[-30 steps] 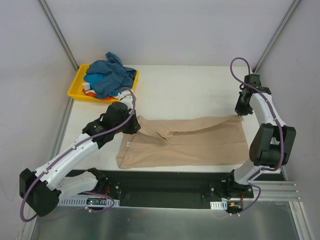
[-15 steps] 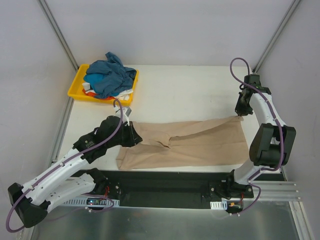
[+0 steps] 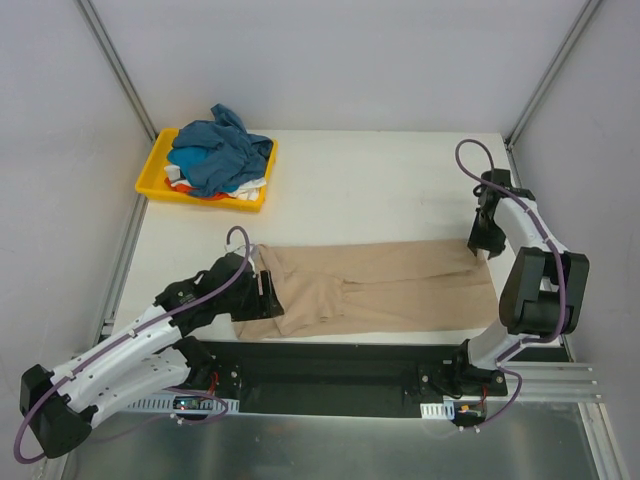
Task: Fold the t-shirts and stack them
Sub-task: Fold the other side of the tshirt into a rectangle
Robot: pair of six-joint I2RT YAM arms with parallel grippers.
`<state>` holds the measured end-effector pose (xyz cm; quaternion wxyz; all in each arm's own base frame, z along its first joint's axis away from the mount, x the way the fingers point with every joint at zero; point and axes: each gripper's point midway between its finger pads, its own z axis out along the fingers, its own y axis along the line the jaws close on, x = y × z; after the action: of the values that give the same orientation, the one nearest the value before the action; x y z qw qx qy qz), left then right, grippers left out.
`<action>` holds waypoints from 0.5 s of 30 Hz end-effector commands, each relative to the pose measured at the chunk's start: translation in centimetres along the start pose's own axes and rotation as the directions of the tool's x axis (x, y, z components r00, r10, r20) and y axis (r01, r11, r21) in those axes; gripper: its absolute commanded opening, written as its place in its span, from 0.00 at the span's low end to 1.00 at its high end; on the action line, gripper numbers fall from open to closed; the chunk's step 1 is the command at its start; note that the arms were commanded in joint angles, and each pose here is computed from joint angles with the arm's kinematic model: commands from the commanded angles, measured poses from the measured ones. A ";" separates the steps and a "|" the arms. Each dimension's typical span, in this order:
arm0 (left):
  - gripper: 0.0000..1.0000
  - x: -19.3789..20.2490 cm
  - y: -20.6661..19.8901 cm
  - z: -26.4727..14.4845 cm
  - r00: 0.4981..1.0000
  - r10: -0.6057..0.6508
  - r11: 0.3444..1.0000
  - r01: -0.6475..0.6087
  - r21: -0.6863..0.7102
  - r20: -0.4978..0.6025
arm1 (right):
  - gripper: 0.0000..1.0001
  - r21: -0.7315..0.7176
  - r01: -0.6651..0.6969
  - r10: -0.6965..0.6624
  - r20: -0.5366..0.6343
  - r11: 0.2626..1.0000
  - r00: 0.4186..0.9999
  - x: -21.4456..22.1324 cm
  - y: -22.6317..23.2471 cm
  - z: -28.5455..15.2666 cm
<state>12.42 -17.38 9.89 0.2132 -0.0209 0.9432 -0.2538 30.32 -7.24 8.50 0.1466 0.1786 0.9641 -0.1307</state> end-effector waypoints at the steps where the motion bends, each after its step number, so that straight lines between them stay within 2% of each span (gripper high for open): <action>1: 0.71 1.5 0.0 -0.6 0.998 -0.006 1.000 0.007 0.012 -0.060 | 0.59 0.122 -0.032 0.036 -0.033 0.992 0.999 2.4 -2.4 -0.6; 2: 0.75 1.3 -0.2 -0.9 0.999 -0.001 1.000 0.001 0.018 -0.055 | 0.70 0.136 -0.028 0.033 -0.038 0.990 0.999 2.7 -2.8 -0.7; 3: 0.87 1.0 -0.3 -1.2 0.999 0.003 1.000 -0.002 0.019 -0.043 | 0.86 0.141 -0.029 0.034 -0.038 0.990 0.999 2.8 -2.9 -0.9; 4: 0.99 0.8 -0.4 -1.4 0.999 0.016 1.000 -0.015 0.021 -0.037 | 0.97 0.139 -0.035 0.038 -0.024 0.990 0.999 2.6 -3.0 -1.3; 7: 0.99 -0.7 -1.2 -2.0 0.999 0.040 0.999 -0.041 0.026 0.010 | 0.97 0.058 -0.056 0.056 0.014 0.997 0.998 2.3 -2.2 -2.7; 9: 0.99 -1.9 -1.8 -2.0 0.998 0.048 0.999 -0.048 0.004 0.027 | 0.97 -0.092 -0.070 0.073 0.030 0.993 0.997 2.1 0.3 -3.4; 10: 0.99 -2.3 -1.9 -1.9 0.998 0.055 0.998 -0.055 -0.007 0.032 | 0.97 -0.167 -0.073 0.087 0.074 0.983 0.993 1.3 1.3 -4.1; 11: 0.99 -3.1 -2.4 -1.5 0.998 0.058 0.998 -0.057 -0.022 0.035 | 0.97 -0.291 -0.059 0.077 0.048 0.955 0.996 2.1 3.5 -4.4; 13: 0.99 -3.9 -3.2 -0.9 0.997 0.067 0.998 -0.066 -0.024 0.037 | 0.97 -0.441 -0.051 0.075 0.038 0.896 0.996 2.5 6.1 -5.3; 14: 0.99 -4.9 -4.2 -0.1 0.996 0.071 0.997 -0.070 -0.016 0.046 | 0.97 -0.546 -0.043 0.060 0.014 0.837 0.998 3.2 8.2 -5.6; 15: 0.99 -5.3 -4.6 0.5 0.996 0.075 0.997 -0.075 -0.016 0.046 | 0.97 -0.584 -0.059 0.064 -0.012 0.810 0.998 3.6 9.2 -5.8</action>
<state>14.24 -18.63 12.87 0.2176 -0.0113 0.9456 -0.2417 28.43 -2.90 10.72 0.1994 0.1862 0.9620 -0.0114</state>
